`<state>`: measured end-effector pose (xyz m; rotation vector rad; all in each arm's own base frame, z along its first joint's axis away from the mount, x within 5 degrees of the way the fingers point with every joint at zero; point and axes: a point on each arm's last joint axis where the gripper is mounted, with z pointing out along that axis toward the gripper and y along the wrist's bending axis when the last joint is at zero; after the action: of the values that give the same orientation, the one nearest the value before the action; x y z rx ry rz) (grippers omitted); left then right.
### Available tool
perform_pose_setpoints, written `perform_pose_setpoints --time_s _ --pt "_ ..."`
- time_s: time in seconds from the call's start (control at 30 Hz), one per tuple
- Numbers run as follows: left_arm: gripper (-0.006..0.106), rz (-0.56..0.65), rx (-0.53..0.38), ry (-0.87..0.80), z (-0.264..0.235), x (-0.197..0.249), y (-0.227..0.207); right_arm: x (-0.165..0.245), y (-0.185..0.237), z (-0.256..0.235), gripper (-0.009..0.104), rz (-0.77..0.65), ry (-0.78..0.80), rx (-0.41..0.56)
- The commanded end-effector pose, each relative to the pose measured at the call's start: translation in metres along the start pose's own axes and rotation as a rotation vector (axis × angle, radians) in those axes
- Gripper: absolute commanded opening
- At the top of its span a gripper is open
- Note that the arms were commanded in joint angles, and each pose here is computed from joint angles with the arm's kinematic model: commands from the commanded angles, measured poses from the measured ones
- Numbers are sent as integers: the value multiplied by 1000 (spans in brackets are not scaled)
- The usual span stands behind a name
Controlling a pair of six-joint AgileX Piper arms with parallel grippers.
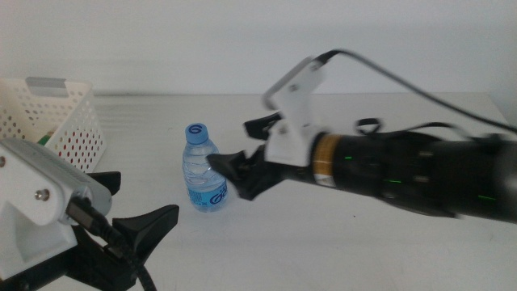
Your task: Use arms to grab the bottles and put them into the dustbin to the left of the table.
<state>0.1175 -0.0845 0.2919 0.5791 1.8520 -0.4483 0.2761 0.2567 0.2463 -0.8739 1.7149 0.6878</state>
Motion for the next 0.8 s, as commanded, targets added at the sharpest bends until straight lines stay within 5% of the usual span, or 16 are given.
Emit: perform_pose_setpoints --time_s 0.0,0.3,0.47,0.77 --pt "90 -12 -5 -103 -3 -16 0 -38 9 -44 69 -34 -141 0" --pt "90 -12 -5 -103 -3 -16 0 -53 25 -141 69 -69 -191 134" --pt "90 -12 -5 -103 -3 -16 0 -34 30 -187 69 63 -197 226" --pt "90 -12 -5 -103 -3 -16 0 -16 41 -239 65 -87 -145 296"
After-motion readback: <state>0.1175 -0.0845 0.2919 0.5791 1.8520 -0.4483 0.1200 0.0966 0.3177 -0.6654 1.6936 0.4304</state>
